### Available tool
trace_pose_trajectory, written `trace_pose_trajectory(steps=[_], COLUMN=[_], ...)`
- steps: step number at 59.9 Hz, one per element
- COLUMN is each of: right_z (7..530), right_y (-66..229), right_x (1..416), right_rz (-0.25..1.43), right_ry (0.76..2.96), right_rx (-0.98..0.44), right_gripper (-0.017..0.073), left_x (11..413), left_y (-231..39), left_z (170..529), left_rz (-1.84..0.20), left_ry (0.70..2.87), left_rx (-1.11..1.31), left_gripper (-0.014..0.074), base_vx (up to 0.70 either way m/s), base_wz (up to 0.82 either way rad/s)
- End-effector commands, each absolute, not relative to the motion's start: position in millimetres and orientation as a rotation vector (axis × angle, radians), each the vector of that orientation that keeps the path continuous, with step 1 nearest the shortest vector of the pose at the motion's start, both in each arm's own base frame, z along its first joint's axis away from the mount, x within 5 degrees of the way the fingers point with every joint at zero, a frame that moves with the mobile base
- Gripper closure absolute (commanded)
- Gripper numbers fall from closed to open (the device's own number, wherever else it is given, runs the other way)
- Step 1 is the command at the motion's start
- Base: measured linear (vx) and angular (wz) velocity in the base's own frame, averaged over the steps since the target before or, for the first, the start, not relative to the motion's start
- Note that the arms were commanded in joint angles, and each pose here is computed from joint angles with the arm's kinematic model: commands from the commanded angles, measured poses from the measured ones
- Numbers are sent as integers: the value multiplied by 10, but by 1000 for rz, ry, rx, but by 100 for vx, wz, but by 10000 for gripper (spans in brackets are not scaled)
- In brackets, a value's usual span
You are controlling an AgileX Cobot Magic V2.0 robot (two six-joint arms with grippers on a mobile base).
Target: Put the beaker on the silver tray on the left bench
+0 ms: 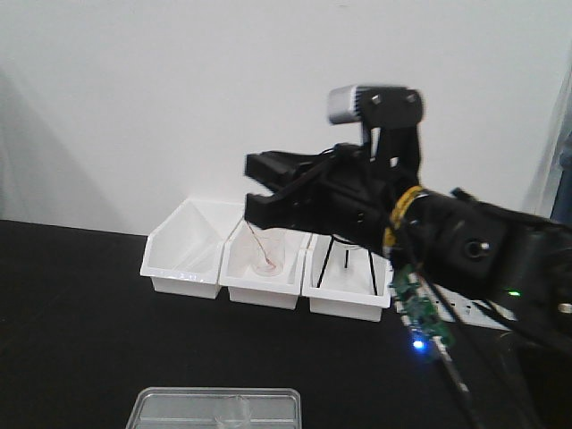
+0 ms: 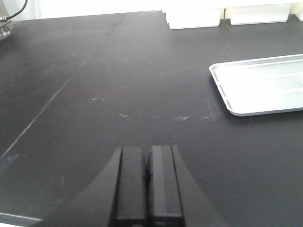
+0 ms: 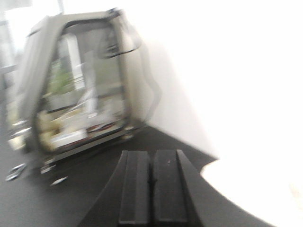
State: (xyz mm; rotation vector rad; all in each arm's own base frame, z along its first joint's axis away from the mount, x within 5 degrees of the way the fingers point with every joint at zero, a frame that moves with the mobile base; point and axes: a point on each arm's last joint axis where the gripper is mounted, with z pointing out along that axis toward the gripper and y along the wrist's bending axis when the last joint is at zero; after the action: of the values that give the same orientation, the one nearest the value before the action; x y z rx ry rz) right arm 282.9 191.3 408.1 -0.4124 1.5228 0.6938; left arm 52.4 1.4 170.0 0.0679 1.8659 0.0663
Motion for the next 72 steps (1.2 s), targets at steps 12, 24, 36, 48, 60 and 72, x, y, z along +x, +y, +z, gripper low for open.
trace_pose_trajectory(steps=[12,24,36,48,60,72], right_z=[3851,3367,2698,2175,1965,1962], right_y=[1122,473,88,-6,-34,-34], right_x=[1953,1285,744,582,561,561], right_rz=[489,370,155,57,18,27], right_ry=[1617,1501,1571,1552,1554,1557], right_rx=[-331,-190,-33,67,107,116], right_gripper=[575,575,575,575,575,573], left_x=[542,542,542,542,542,542], left_y=[6,6,6,6,6,6], left_z=[1703,1703,1703,1703,1703,1703], left_rz=[57,57,57,57,57,57], left_ry=[1803,1803,1803,1803,1803,1803], left_rx=[70,70,70,70,70,70], left_gripper=[592,592,592,592,592,592], base_vx=[0,0,0,0,0,0], base_wz=[0,0,0,0,0,0])
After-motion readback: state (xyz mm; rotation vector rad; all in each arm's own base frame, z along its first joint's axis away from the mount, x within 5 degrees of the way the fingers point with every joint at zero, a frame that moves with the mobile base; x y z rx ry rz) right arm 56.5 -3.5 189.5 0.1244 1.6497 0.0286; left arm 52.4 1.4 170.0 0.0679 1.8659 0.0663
